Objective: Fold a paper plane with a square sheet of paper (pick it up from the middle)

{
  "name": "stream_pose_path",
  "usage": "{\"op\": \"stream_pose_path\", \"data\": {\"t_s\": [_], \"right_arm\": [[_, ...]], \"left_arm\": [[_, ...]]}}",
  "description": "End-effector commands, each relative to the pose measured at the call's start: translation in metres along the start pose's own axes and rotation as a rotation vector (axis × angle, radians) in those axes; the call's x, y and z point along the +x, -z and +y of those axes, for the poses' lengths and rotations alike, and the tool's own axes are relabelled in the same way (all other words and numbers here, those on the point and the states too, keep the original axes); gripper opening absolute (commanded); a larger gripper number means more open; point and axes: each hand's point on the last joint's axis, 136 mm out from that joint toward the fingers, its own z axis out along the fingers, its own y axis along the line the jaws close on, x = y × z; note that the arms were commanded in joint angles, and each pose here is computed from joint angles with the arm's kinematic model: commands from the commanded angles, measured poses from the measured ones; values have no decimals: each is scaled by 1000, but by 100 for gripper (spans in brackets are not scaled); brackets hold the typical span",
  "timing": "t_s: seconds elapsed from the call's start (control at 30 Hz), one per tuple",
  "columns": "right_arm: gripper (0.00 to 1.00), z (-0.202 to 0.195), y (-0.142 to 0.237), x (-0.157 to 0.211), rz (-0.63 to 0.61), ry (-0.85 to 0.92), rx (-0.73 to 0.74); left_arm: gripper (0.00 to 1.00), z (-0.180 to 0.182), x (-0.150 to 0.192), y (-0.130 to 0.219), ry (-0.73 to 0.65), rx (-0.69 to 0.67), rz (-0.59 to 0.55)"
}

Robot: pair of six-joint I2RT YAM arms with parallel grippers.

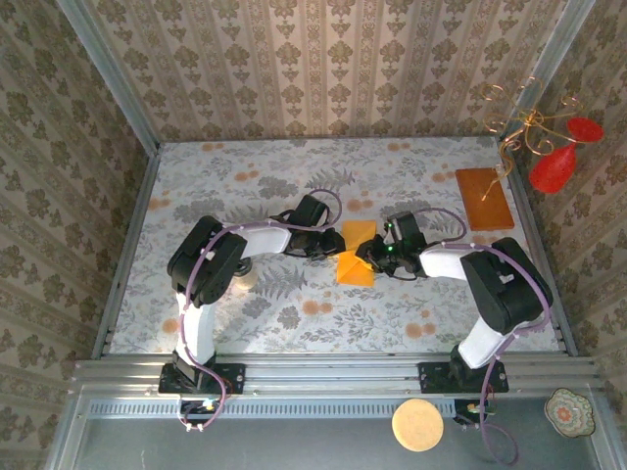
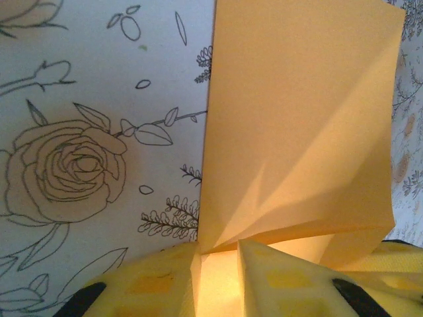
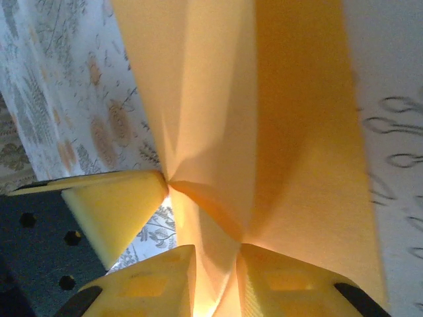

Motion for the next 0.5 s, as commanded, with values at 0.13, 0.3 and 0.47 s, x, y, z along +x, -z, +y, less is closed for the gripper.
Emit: {"op": "stream_pose_path", "data": {"t_s": [0.13,0.3,0.47], "right_arm": [[18,9,-9,4,0,47,-46],[9,17,-2,-1,-39,108,-65],[7,57,24,-11,-109,237,-164]], "left_arm": [[24,4,2,10,31,-30,-6],[26,-9,-10,35,36,19,-69],[38,-16,-26,77,55,111,-175]]}}
